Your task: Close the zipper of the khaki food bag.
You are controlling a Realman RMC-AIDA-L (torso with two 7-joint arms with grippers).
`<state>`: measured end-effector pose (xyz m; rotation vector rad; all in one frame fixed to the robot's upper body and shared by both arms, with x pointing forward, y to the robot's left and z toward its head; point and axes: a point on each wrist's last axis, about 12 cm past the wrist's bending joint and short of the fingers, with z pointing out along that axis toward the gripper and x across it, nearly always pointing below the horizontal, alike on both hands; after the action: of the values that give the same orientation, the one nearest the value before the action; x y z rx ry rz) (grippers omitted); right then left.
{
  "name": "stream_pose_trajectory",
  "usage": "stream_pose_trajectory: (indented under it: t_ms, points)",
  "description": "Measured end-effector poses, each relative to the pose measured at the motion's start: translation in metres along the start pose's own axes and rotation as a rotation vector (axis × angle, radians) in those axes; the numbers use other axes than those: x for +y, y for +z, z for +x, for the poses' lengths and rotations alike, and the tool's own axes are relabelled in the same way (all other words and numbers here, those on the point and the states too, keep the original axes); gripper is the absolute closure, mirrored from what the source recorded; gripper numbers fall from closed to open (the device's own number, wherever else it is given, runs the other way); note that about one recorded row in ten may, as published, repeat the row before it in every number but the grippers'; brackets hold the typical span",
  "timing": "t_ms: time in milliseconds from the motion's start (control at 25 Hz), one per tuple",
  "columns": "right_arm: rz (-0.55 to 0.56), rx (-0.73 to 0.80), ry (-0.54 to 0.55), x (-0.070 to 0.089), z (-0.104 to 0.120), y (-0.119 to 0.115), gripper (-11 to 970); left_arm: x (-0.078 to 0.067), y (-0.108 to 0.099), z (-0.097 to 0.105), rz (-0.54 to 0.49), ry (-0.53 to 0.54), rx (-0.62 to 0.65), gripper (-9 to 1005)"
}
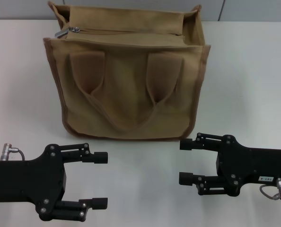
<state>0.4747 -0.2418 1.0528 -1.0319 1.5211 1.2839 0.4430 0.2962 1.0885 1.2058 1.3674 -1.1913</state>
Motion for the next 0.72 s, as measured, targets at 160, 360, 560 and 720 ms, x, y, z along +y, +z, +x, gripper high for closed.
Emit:
stream_pose_trajectory:
  t_ms: [160,360,560,720]
  points:
    - [0.0,0.0,0.0,0.0,0.0,0.0,183,0.0,0.0,0.0,-0.002,0.0,0.001,242]
    - [0.0,0.0,-0.003,0.0,0.0,0.0,183,0.001,0.001,0.0,-0.001,-0.002,-0.002,242]
    - [0.01,-0.011,-0.011,-0.001,-0.001,-0.001,183,0.002,-0.001,0.001,-0.041,0.007,-0.024,241]
    - [0.011,-0.018,-0.015,-0.001,-0.002,0.001,184,0.001,-0.015,0.004,-0.225,0.075,-0.113,241]
